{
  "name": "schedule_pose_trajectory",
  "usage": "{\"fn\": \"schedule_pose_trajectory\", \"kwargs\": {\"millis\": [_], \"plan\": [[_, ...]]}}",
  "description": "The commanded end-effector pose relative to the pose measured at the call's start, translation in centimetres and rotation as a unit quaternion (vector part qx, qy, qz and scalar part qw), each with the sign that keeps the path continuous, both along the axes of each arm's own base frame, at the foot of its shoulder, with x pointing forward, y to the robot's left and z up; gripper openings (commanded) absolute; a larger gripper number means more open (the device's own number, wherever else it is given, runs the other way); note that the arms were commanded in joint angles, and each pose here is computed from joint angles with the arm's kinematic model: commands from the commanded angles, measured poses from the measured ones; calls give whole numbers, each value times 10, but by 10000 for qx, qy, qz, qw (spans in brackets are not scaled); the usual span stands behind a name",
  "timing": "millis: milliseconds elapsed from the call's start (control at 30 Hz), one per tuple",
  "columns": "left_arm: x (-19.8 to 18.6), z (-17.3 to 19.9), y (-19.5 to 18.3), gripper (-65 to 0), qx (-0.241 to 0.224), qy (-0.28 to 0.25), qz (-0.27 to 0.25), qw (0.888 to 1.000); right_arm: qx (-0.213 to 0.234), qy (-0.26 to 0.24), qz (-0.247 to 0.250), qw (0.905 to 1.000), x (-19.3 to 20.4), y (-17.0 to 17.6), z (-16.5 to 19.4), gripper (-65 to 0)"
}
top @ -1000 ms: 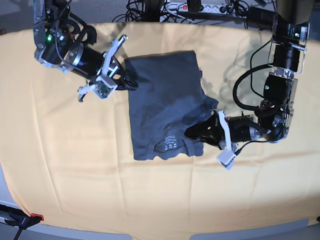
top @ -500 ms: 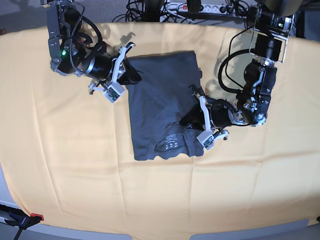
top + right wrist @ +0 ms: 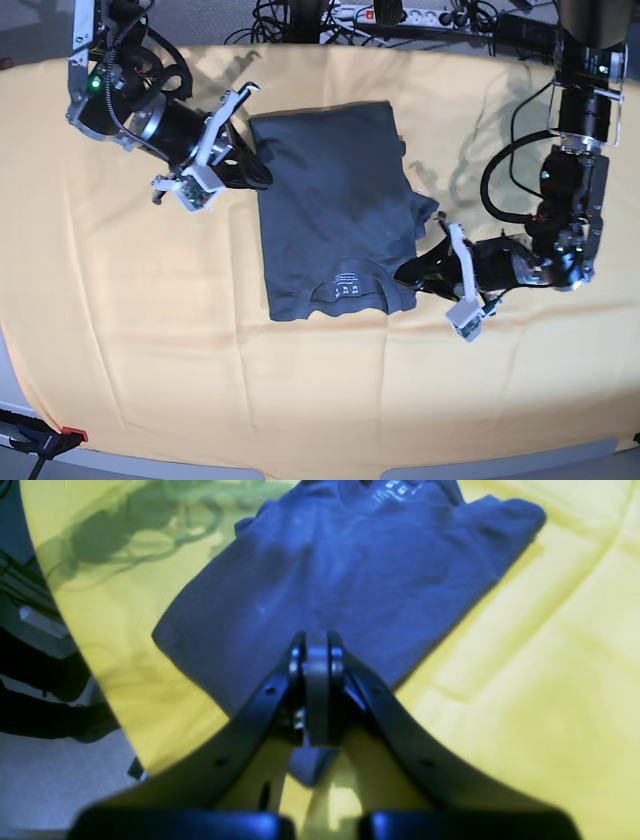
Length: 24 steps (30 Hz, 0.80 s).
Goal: Fold the T-shirt properly
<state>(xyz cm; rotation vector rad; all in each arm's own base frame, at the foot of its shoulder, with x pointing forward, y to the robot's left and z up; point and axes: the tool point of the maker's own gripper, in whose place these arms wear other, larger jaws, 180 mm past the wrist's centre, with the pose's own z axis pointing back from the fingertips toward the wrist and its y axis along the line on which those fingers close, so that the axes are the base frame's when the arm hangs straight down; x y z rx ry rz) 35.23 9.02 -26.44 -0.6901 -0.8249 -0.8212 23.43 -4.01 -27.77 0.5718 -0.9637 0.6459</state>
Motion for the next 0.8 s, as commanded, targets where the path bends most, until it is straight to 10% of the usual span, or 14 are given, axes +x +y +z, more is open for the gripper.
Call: {"fn": "schedule_pose_trajectory", "kwargs": {"millis": [0,233,367,767], "plan": [[4,23,7,-650,-158,-183,-5,9997,257,-264,-85,9993,6,-3,20,-650],[-28,54,18,-650,-1184,318,-246,9921,1300,-215,-164,9911,-3,-36,57,-650],[-48,35,36,-650,-985,564,-62,9935,1718,188,-73,9849,-26,-49,62,-650],[-132,68,51,-650,-256,-378,49,9989,898,982,-1225,9835,-69,-118,24,-650]]}}
